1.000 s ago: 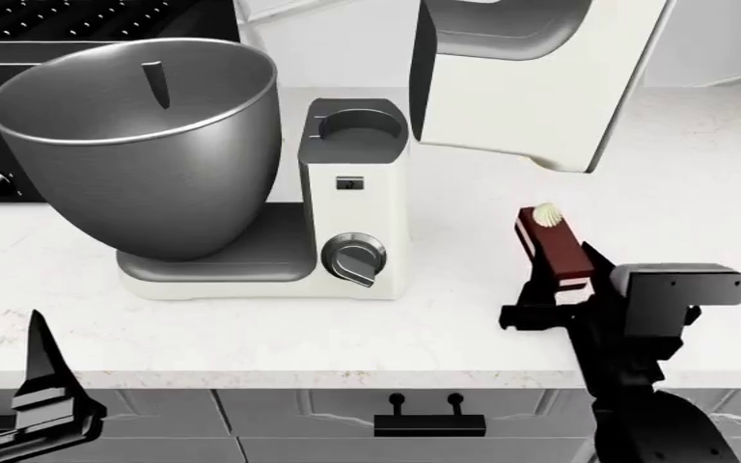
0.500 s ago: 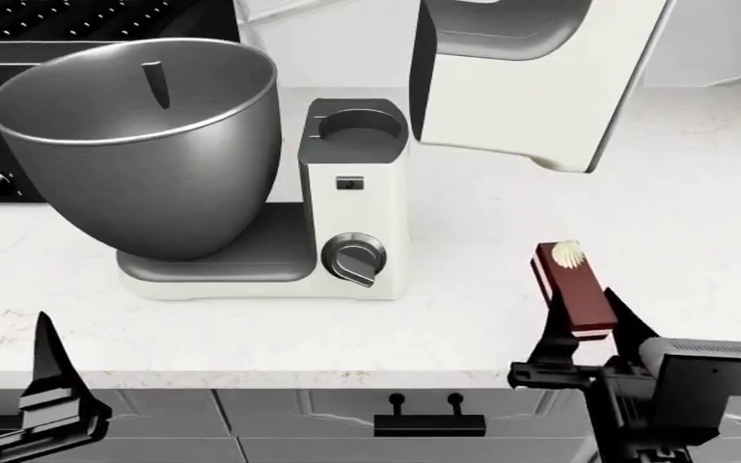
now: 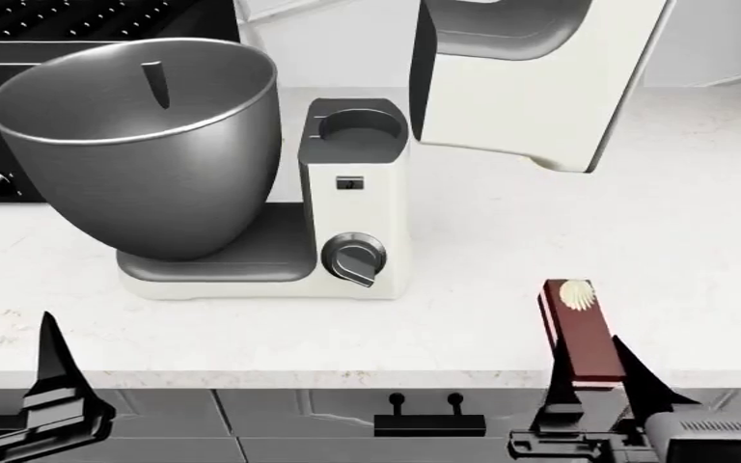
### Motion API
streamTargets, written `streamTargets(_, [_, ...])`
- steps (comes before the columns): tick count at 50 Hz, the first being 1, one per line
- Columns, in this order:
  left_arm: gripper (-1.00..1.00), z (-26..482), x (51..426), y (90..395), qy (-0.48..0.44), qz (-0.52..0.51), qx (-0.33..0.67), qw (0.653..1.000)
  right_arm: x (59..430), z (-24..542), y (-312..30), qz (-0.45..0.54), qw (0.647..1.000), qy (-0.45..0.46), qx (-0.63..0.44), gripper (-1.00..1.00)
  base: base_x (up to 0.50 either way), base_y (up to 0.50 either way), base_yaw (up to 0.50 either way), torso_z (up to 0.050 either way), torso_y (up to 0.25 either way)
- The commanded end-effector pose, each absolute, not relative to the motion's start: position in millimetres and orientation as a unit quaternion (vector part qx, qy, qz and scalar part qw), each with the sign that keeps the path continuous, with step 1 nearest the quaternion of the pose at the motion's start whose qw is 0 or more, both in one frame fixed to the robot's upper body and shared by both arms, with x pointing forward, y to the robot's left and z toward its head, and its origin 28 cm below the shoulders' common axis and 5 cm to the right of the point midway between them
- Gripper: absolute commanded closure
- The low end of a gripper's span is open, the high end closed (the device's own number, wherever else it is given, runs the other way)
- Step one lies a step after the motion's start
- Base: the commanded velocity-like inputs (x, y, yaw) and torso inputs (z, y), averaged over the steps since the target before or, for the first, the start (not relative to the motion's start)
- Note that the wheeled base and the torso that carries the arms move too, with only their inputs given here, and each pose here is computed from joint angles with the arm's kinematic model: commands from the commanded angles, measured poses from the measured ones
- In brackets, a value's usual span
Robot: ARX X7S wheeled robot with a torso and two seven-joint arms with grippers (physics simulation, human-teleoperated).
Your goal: Place the cake in the stand mixer bowl.
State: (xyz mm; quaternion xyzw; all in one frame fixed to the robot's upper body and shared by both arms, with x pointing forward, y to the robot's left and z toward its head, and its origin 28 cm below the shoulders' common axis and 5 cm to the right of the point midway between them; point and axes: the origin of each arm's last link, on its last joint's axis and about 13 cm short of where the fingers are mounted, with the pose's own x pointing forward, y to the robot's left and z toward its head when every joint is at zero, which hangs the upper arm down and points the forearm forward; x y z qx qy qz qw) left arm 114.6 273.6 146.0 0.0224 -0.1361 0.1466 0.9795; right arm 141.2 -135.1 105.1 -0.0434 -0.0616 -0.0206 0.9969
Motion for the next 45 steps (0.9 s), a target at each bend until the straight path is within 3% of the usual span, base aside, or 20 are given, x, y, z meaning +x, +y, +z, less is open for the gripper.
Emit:
streamTargets(1, [-1.0,147,116,272,-0.136,0.143,0.023,0.98,104,82,-125,0.026,0.999,0.029,-0.029,1.0,0.0,0.0,0.0,0.0,0.0])
streamTargets(26, [-1.0,144,118,272,-0.131,0.142,0.02,0.981,80,82,-117,0.052,0.999,0.006,-0.009,1.0,0.0,0.0,0.0,-0.001,0.0])
streamTargets(45, [-1.0,143,118,272,-0.131,0.143,0.018,0.981,73,115,-107,0.121,0.983,-0.138,-0.02,1.0,0.0,0.0,0.0,-0.001,0.0])
